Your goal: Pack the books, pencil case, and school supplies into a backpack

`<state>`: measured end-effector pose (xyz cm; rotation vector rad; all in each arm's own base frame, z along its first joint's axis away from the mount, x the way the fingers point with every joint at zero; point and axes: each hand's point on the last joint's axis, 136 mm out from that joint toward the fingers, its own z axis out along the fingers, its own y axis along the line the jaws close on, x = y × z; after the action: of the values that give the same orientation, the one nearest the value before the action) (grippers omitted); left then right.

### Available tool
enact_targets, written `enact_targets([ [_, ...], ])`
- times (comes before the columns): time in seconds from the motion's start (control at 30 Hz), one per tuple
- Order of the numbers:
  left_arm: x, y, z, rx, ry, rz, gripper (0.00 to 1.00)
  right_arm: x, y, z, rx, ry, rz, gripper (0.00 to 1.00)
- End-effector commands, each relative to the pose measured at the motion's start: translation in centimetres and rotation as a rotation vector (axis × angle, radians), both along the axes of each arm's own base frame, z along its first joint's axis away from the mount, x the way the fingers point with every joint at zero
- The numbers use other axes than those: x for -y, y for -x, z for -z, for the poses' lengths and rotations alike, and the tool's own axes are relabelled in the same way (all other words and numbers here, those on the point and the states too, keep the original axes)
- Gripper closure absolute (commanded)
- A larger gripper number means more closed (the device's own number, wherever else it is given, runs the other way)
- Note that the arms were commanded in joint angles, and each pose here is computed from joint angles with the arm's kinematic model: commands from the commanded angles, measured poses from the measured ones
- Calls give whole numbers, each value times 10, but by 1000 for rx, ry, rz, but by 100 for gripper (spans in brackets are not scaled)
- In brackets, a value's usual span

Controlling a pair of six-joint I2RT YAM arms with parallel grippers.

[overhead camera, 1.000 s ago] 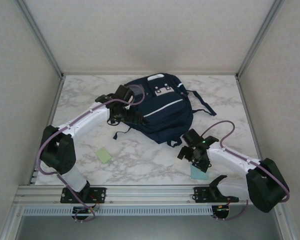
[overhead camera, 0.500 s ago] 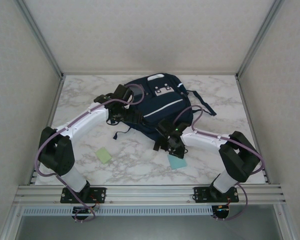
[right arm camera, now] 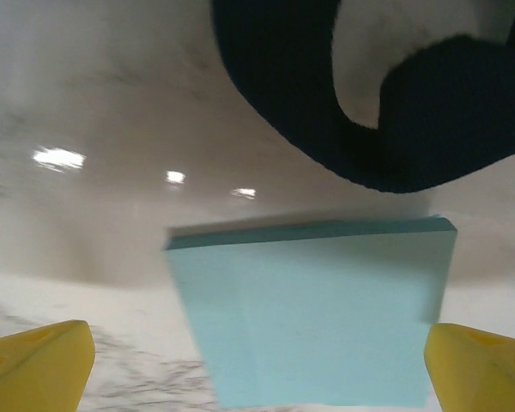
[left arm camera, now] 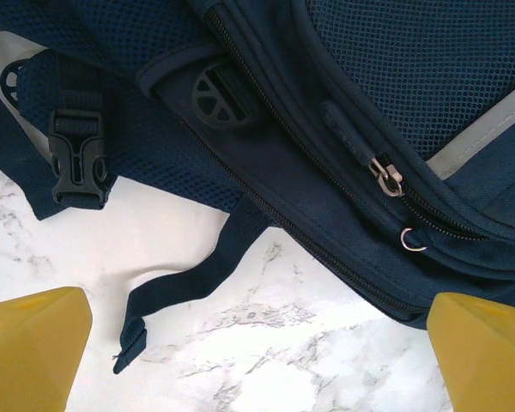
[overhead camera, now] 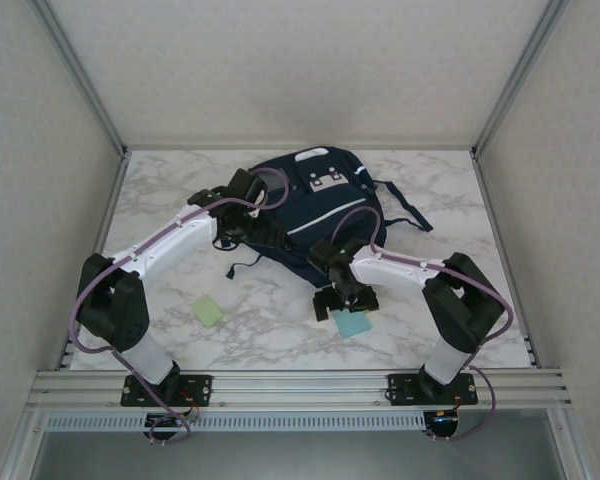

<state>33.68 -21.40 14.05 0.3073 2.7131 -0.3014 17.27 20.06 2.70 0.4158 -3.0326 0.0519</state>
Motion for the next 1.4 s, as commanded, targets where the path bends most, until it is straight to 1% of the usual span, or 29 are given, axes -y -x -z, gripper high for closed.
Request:
enact_targets([
  [0.0, 5, 1, -9, 10, 16, 15, 0, 30, 6, 5, -17, 133, -103, 1],
  [0.17, 7, 1, -5, -5, 21, 20, 0, 47, 7, 14, -5, 210, -98, 1],
  [0.23, 8, 2, -4, -10, 27, 21, 0, 44, 12, 22, -19, 179, -90, 1],
  [0.33, 9, 2, -4, -11, 27, 22, 0, 32, 20, 36, -51, 97, -71, 1],
  [0.47, 7, 2, -5, -6, 21, 20, 0, 17, 23, 45, -56, 6, -48, 2],
  [0.57, 7, 1, -7, 1, 18, 19, 0, 17, 20, 47, -50, 14, -33, 3],
  [0.63, 6, 1, -7, 3, 13, 19, 0, 19, 19, 47, -50, 33, -33, 7],
  [0.87, 3, 0, -11, 22, 4, 17, 0, 19, 18, 40, -41, 28, -29, 30],
  [1.0, 2, 0, -11, 22, 0, 15, 0, 15, 15, 28, -23, 6, -25, 34],
  [1.2, 0, -1, -9, 24, -10, 11, 0, 8, 9, 3, 14, -33, -20, 35],
  [1.37, -2, -2, -8, 37, -31, 12, 0, 6, 3, -19, 47, -62, -11, 43],
])
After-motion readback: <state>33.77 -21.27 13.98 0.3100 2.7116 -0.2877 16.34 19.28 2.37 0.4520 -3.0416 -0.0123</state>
